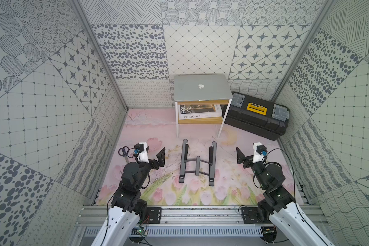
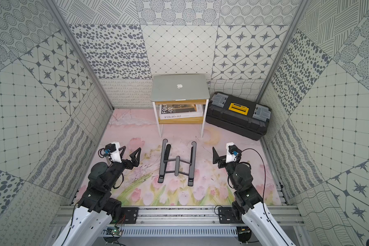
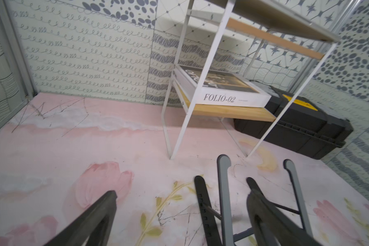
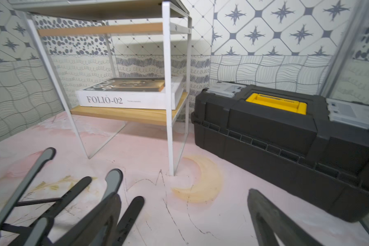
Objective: Close the laptop lid and set it aside
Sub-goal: Reset both arms
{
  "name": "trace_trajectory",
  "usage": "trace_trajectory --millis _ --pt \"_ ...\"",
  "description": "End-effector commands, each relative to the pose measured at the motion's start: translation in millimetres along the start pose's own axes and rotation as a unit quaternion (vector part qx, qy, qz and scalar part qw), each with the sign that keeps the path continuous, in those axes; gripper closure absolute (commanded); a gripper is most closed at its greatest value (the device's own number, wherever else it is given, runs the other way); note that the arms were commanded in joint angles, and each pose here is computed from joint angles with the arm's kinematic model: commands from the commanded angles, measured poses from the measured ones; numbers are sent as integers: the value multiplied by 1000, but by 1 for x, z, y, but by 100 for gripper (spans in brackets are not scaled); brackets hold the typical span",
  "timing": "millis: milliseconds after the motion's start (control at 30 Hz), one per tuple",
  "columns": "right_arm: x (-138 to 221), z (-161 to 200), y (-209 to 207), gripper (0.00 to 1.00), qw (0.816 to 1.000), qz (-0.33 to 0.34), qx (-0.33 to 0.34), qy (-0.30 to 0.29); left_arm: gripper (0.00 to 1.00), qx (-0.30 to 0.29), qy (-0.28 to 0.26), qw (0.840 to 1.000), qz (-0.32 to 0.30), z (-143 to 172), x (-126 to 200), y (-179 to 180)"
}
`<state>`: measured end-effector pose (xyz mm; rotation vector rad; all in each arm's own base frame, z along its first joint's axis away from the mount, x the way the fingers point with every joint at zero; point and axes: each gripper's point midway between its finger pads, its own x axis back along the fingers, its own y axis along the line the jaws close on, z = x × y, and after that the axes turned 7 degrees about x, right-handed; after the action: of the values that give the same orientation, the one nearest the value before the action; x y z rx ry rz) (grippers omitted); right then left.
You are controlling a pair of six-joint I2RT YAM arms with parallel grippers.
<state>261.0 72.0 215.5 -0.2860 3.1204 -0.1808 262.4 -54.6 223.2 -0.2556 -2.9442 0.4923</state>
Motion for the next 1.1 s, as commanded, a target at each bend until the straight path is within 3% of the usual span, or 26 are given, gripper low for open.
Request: trace_trajectory --millis 0,333,467,667,1067 --pt "11 -33 -29 3 992 78 -13 -96 1 -17 -120 989 -88 -31 2 33" --pt "-6 20 -51 3 989 147 23 -18 1 -78 -95 977 -177 6 -6 72" --pt "-10 36 -66 3 985 174 7 6 1 -100 -68 977 -173 22 -20 75" --pt "-13 45 -84 3 983 181 -38 0 1 -107 -32 979 -172 41 -48 85" --pt "-51 49 -78 3 991 135 -15 -14 1 -110 -22 981 -158 51 -67 100"
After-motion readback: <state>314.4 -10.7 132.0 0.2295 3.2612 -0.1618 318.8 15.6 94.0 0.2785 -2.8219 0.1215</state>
